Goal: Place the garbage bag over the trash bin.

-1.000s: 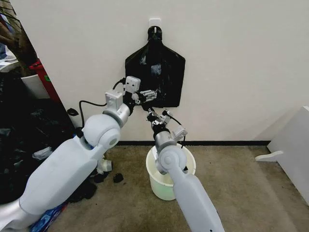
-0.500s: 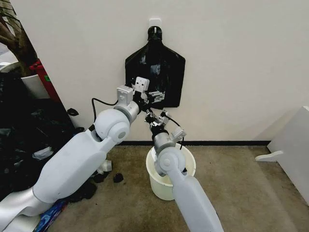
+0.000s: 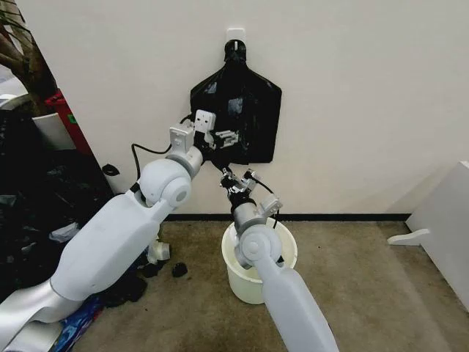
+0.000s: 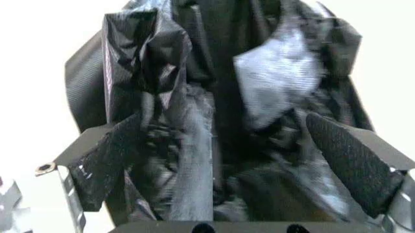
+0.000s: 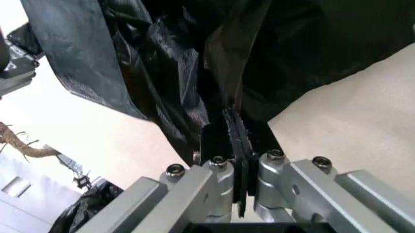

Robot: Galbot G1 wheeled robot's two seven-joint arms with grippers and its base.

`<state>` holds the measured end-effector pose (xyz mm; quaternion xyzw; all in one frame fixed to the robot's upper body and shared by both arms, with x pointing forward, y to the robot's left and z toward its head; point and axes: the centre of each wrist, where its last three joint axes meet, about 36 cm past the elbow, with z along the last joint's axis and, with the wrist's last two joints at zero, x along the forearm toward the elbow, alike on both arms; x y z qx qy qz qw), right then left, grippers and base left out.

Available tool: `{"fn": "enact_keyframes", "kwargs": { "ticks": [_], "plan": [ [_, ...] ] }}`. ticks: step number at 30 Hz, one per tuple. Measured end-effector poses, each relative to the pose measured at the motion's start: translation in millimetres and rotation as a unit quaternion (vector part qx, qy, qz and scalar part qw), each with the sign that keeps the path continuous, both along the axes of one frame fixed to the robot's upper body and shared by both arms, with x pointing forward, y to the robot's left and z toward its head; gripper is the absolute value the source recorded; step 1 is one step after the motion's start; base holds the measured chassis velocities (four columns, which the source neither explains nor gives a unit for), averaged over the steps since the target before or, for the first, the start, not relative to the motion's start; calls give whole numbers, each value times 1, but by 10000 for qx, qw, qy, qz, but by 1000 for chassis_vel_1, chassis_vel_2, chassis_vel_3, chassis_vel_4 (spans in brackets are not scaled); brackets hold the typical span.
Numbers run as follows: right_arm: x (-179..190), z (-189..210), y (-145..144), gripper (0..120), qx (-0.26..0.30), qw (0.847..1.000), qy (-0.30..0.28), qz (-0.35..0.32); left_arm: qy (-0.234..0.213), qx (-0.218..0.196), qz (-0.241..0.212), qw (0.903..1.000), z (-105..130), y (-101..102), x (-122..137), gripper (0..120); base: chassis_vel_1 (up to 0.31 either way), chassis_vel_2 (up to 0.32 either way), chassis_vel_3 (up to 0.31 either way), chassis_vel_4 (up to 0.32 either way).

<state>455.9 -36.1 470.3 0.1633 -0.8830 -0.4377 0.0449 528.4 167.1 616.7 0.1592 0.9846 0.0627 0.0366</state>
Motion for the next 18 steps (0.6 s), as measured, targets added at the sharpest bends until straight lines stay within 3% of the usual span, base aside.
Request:
{"fn": "enact_keyframes", "kwargs": {
  "ticks": [9,12,18],
  "plan": [
    [1,0,-1,0,8,10000,-4,-15,72,56,190,9998,-4,5,14,100,0,0,0,0],
    [1,0,-2,0,4,10000,2,-23,82,41,176,9998,-5,4,14,93,0,0,0,0],
    [3,-2,-4,0,-8,10000,23,-66,69,4,132,9999,-8,3,13,68,0,0,0,0]
  ]
}}
